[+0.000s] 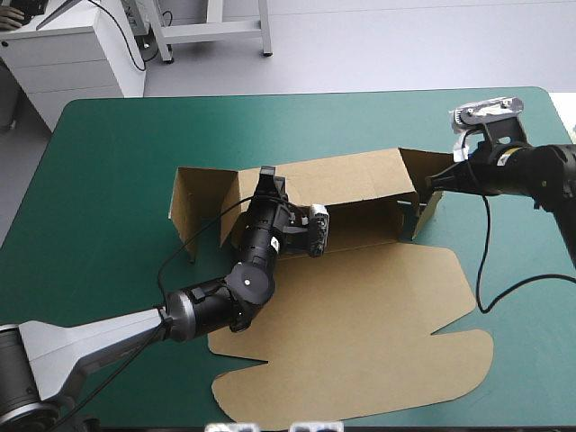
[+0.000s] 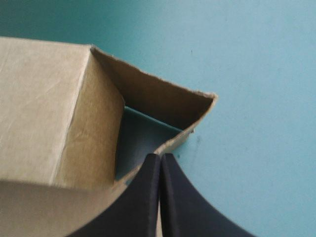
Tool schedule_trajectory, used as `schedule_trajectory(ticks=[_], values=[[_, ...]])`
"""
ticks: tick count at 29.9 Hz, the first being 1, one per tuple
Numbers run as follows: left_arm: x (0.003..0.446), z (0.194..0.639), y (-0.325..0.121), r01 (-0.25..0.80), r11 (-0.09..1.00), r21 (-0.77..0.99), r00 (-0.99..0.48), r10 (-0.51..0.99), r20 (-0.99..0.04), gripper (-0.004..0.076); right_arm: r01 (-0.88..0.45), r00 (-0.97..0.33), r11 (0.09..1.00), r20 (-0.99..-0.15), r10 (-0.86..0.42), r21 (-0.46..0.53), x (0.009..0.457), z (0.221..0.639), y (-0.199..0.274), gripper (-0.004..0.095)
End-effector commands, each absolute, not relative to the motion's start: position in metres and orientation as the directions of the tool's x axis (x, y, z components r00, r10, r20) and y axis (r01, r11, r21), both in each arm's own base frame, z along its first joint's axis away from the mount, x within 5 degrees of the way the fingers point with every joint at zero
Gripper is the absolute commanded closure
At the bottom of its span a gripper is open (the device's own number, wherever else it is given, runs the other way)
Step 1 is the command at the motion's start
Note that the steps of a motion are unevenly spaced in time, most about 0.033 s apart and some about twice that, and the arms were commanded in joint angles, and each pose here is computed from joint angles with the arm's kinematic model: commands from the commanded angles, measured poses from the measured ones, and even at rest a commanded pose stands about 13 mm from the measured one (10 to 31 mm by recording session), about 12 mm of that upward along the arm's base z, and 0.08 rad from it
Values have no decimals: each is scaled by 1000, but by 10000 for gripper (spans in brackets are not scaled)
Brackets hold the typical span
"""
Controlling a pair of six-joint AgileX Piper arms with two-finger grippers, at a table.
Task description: Fold the box
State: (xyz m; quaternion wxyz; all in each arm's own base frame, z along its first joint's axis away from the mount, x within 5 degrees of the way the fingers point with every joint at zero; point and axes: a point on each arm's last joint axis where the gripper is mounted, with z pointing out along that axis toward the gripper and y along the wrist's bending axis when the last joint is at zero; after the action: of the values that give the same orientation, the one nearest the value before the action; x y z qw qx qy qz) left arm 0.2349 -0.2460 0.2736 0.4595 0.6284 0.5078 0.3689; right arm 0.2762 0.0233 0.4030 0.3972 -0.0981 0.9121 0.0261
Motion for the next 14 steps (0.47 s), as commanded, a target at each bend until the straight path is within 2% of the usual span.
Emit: schedule_trajectory(ticks=[1, 7, 14], values=[[234, 287, -242, 295, 10, 955, 189, 979, -69, 732, -177, -541, 984, -834, -109, -13, 294, 416, 24, 926], [234, 287, -242, 295, 10, 955, 189, 979, -69, 732, -146, -489, 988, -872, -31, 47, 332, 414, 27, 928], [234, 287, -242, 295, 10, 955, 189, 979, -69, 732, -136, -521, 987, -853, -1, 81, 370, 412, 29, 927]])
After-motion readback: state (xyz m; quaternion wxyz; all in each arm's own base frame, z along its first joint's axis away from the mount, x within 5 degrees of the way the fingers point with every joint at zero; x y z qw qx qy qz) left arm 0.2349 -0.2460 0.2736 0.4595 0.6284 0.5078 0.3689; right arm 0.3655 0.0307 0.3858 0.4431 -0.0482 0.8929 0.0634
